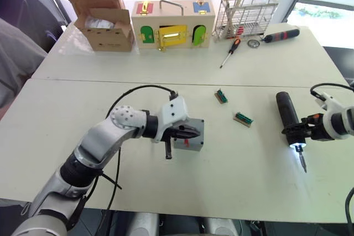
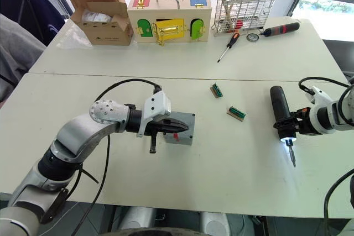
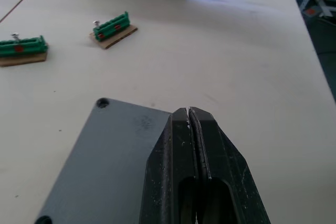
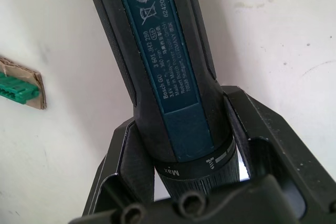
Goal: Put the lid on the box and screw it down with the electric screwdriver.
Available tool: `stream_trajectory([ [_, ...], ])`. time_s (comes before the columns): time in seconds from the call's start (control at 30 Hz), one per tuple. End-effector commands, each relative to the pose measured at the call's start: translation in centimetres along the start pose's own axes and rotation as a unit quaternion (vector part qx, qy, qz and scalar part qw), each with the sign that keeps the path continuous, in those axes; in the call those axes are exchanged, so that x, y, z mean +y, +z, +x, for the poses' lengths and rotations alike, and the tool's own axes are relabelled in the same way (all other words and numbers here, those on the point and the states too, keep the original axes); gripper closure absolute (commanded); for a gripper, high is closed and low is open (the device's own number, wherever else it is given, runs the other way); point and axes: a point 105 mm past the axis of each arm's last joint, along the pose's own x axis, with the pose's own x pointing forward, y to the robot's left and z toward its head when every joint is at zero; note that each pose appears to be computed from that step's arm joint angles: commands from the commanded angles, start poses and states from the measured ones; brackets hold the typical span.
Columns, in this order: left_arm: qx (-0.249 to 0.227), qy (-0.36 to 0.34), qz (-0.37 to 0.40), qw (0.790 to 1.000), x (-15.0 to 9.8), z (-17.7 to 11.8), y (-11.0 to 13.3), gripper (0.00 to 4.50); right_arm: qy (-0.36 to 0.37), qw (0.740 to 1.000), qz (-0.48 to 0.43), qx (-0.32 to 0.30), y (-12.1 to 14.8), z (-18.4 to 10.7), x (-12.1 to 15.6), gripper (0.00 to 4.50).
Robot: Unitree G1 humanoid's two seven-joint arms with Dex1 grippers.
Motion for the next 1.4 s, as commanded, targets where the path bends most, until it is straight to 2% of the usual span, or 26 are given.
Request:
stream_trajectory([
  [0.03, -0.004, 0.007, 0.014, 1.0, 0.1, -0.6, 0.4, 4.5, -0.026, 0.999, -0.022, -0.007, 0.3, -0.2, -0.5, 1.4],
  [0.1, -0.009, 0.009, 0.011, 1.0, 0.3, -0.8, 0.5, 4.5, -0.027, 0.999, -0.032, -0.01, 0.4, -0.3, -0.4, 0.63],
  [0.17, -0.037, 0.003, -0.001, 0.999, 0.3, -1.1, 1.3, 4.5, -0.022, 0.999, -0.036, -0.025, 1.0, -0.6, -0.1, 0.03],
  [0.27, -0.073, 0.008, -0.026, 0.997, 1.0, -2.0, 2.2, 4.5, -0.036, 0.992, -0.084, -0.086, 3.4, -2.1, 0.3, 0.03],
  [0.3, -0.076, 0.02, -0.034, 0.996, 1.6, -2.6, 2.2, 4.5, -0.042, 0.981, -0.143, -0.123, 5.0, -3.3, 1.1, 0.03],
  [0.37, -0.077, 0.043, -0.048, 0.995, 2.8, -3.7, 1.9, 4.5, -0.012, 0.957, -0.229, -0.177, 7.1, -5.4, 4.0, 0.03],
  [0.47, -0.053, 0.084, -0.058, 0.993, 4.6, -5.5, 0.7, 4.5, 0.074, 0.927, -0.29, -0.228, 7.8, -7.0, 8.7, 0.03],
  [0.53, 0.006, 0.121, -0.049, 0.991, 5.8, -6.5, -1.5, 4.5, 0.133, 0.905, -0.331, -0.23, 6.5, -6.8, 11.4, 0.03],
  [0.57, 0.046, 0.137, -0.039, 0.989, 6.3, -7.1, -2.9, 4.5, 0.161, 0.886, -0.372, -0.224, 5.1, -6.3, 12.9, 0.03],
  [0.63, 0.092, 0.124, -0.034, 0.987, 5.8, -7.7, -4.8, 4.5, 0.199, 0.85, -0.455, -0.176, 1.0, -4.2, 14.8, 0.03],
  [0.67, 0.099, 0.113, -0.037, 0.988, 5.4, -7.7, -5.2, 4.5, 0.228, 0.842, -0.464, -0.155, -0.8, -3.5, 15.7, 0.03],
  [0.77, 0.106, 0.091, -0.047, 0.989, 4.6, -7.0, -6.1, 4.5, 0.28, 0.826, -0.473, -0.126, -4.1, -2.0, 17.2, 0.03],
  [1.0, 0.086, 0.067, -0.072, 0.991, 4.0, -4.7, -6.6, 4.5, 0.301, 0.817, -0.482, -0.098, -7.8, 1.3, 18.5, 0.03],
  [1.1, 0.084, 0.067, -0.069, 0.992, 4.7, -3.4, -6.8, 4.5, 0.315, 0.818, -0.47, -0.097, -8.6, 2.2, 19.4, 0.03],
  [1.2, 0.066, 0.061, -0.065, 0.994, 5.3, -2.1, -5.9, 4.5, 0.318, 0.819, -0.466, -0.102, -8.8, 2.9, 20.2, 0.03],
  [1.4, 0.045, 0.076, -0.041, 0.995, 7.3, -0.3, -4.7, 4.5, 0.334, 0.82, -0.449, -0.118, -9.0, 3.0, 21.5, 0.03],
])
